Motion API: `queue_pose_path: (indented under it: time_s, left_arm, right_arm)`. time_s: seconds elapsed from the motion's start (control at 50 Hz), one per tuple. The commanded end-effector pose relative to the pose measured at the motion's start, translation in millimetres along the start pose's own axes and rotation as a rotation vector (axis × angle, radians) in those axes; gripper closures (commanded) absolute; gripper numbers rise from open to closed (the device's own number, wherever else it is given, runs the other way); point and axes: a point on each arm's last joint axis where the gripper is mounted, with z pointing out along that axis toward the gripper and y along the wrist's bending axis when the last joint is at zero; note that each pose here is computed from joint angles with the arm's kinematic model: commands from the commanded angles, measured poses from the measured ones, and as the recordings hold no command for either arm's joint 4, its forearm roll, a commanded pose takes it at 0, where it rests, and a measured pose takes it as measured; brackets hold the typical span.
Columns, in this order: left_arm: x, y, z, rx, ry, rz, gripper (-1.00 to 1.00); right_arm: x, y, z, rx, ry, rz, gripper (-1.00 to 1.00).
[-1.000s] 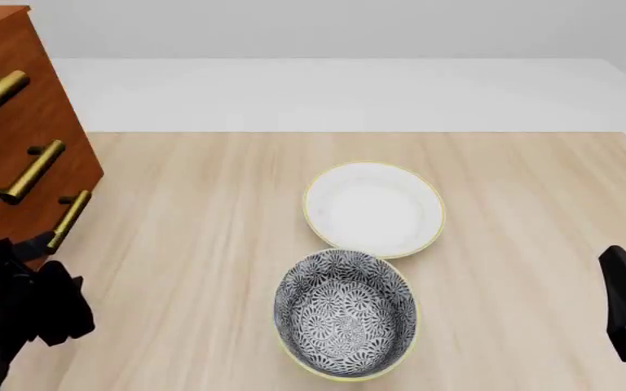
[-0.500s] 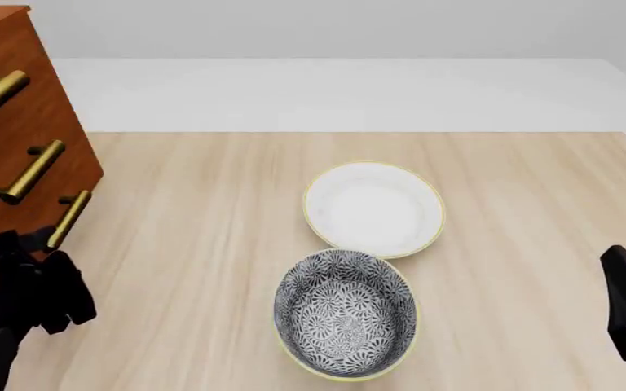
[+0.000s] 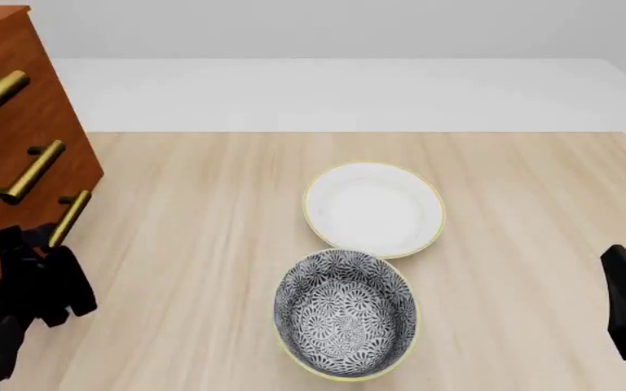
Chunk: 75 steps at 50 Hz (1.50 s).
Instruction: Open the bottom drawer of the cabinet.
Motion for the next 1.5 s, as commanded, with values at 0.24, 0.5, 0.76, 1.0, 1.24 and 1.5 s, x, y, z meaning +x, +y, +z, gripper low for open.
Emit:
queue_pose_path:
  time_s: [0.24,0.5,0.76,1.0,1.24,1.5]
  left_arm:
    - [7.6,-0.2,10.4,-0.003,0.030,0.010,-1.00]
    - [11.6,-0.1,21.6,-0.009,0.043,0.023,-1.00]
    - [10.6,0.1,22.6,-0.011,0.039,0.022,1.00]
    - [6.4,1.8,19.8,-0.017,0.024,0.026,1.00]
    - [-6.1,4.4,14.8,-0.026,-0.024,0.038,1.00]
    - [-27.0,6.7,11.6,-0.035,-0.107,0.069,1.00]
  right_arm:
    - [0.3,-0.1,0.7,0.002,0.001,0.001,-1.00]
    - [0.4,-0.3,0.7,0.005,-0.001,0.000,-1.00]
    - [-0.4,-0.3,0.3,0.005,0.000,-0.001,-1.00]
    - [-1.2,-0.2,-0.2,0.005,-0.003,0.000,-1.00]
    - [-1.1,-0.3,-0.6,0.006,-0.007,0.002,-1.00]
    - [-0.7,-0.3,-0.8,0.006,-0.008,0.003,-1.00]
